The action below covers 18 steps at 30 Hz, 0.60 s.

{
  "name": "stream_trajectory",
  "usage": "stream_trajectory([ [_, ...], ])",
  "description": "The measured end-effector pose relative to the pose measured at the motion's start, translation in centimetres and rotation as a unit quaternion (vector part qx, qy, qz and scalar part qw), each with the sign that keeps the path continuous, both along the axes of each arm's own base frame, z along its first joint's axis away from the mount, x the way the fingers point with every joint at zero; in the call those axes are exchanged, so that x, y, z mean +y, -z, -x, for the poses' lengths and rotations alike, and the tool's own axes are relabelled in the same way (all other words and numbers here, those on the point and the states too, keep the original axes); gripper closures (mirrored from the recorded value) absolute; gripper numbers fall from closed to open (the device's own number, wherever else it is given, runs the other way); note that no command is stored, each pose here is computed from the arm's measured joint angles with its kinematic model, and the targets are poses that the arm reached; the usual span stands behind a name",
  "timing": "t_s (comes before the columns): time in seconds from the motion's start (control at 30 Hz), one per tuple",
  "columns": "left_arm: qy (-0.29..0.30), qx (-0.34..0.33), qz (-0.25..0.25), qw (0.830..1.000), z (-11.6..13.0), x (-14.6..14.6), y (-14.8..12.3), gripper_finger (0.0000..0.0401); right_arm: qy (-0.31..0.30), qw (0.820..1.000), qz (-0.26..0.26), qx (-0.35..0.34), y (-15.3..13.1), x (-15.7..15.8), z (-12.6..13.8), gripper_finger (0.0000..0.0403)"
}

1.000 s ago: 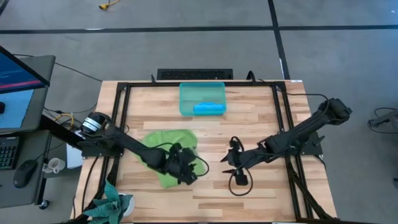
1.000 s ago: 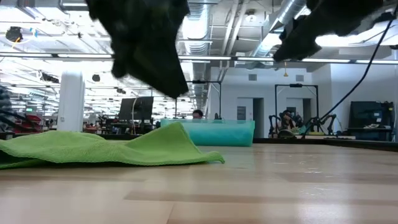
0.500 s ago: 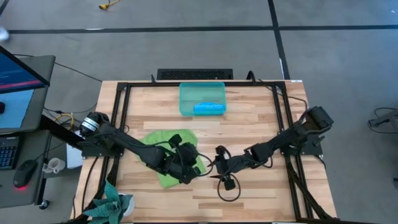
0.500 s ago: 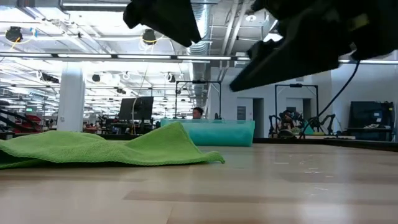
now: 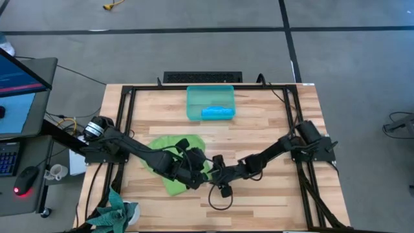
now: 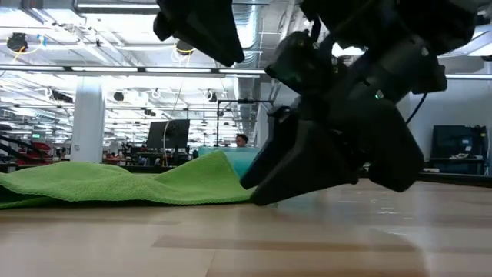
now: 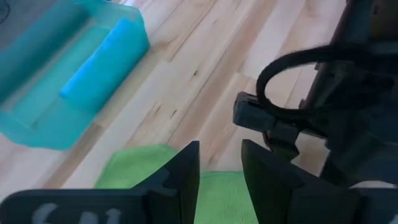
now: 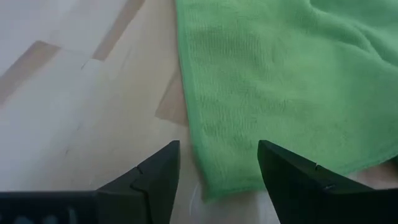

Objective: Roll microfiber towels into tight, uniform cylinder then place into a basket
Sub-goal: Fold the green microfiber cloth

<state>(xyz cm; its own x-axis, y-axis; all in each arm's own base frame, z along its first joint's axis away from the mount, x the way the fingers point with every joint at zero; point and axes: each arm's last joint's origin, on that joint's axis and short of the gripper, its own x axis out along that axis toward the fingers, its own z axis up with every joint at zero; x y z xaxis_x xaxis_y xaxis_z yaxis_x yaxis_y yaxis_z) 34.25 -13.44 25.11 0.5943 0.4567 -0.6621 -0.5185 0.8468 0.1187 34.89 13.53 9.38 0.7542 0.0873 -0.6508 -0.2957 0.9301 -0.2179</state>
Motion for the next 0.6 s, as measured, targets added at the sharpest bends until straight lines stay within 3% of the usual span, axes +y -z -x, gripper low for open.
stream_trajectory([
  [0.3,0.000,0.000,0.001,1.000,0.0,0.0,0.0,0.0289,0.028,0.999,-0.005,0.017,0.2,-0.5,-0.4,0.0177],
  [0.6,0.000,0.000,0.001,1.000,0.0,0.0,0.0,0.0289,0.056,0.997,-0.027,0.041,0.4,-1.7,-0.5,0.0307],
])
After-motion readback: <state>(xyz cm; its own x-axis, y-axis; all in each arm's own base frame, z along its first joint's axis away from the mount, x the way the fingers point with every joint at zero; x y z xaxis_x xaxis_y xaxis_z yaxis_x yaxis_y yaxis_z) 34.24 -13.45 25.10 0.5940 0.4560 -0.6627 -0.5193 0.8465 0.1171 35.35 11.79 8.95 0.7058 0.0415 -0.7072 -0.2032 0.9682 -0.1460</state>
